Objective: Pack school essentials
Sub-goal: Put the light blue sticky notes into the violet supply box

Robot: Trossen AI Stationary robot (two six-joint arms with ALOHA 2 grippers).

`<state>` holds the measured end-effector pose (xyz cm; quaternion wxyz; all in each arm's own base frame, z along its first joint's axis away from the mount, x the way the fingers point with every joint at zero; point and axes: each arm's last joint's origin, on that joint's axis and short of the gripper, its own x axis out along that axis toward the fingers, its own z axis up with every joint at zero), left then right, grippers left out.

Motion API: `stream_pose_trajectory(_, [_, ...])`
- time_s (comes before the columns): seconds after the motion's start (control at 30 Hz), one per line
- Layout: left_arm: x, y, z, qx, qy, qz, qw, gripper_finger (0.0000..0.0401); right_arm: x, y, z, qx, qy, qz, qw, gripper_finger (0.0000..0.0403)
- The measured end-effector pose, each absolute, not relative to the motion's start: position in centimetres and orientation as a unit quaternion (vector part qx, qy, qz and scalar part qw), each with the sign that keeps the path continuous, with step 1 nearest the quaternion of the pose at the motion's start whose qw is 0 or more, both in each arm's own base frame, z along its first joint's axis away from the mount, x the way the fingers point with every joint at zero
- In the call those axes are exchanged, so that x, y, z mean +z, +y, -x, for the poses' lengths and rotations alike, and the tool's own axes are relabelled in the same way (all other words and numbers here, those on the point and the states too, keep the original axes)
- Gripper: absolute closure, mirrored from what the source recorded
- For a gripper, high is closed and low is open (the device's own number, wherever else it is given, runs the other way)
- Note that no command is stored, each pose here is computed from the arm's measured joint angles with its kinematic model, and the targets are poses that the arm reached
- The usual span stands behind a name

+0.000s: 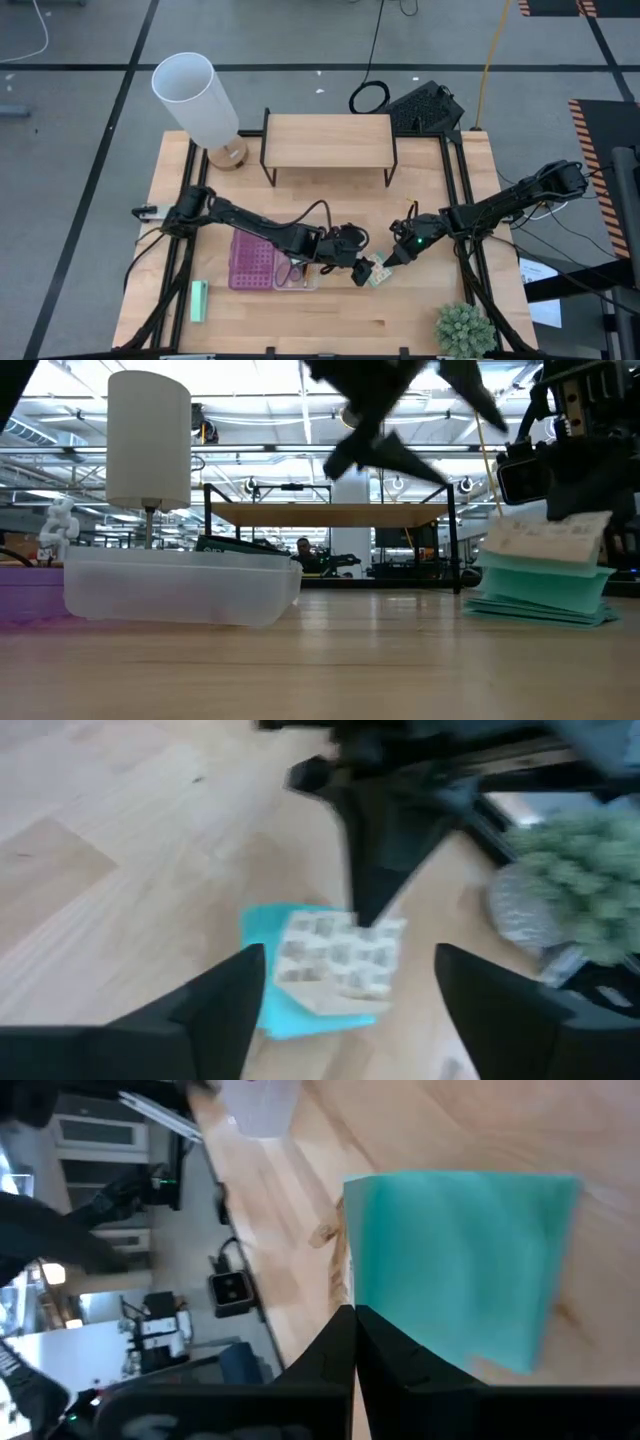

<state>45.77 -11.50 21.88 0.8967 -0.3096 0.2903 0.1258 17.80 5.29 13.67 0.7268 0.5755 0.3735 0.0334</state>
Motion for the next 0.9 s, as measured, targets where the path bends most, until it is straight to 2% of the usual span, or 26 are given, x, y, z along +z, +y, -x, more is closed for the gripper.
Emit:
stream_pose_trajectory(0.1, [20.5,-10.7,-46.3,0.128,0.305,0.315,0.89,0.008,13.5,5.2,-17.7,0.019,0.38,-0.581,0.72,0.0403])
stream_pose_trajectory(0.23, [19.9,-9.9,-46.8,0.117,0.312,0.331,0.883,0.0082,13.3,5.2,-17.6,-0.008,0.379,-0.6,0.704,0.0392])
stream_pose_trajectory(0.33, [20.0,-9.6,-47.2,0.095,0.304,0.332,0.888,0.0119,13.1,5.0,-17.5,-0.021,0.383,-0.607,0.696,0.0364])
stream_pose_trajectory(0.47, [20.6,-10.2,-47.4,0.056,0.287,0.312,0.904,0.0198,13.2,5.0,-17.5,-0.024,0.384,-0.614,0.689,0.0323])
stream_pose_trajectory(0.67, [19.8,-10.4,-47.4,0.054,0.296,0.255,0.919,0.0305,12.7,4.9,-17.2,-0.041,0.417,-0.632,0.652,0.0275])
stream_pose_trajectory(0.77, [18.9,-10.3,-47.8,0.033,0.304,0.248,0.919,0.0334,12.2,4.9,-16.7,-0.061,0.443,-0.626,0.639,0.0265])
stream_pose_trajectory(0.9, [18.1,-9.5,-47.5,0.039,0.35,0.301,0.886,0.0338,11.9,4.9,-16.4,-0.059,0.469,-0.617,0.629,0.0262])
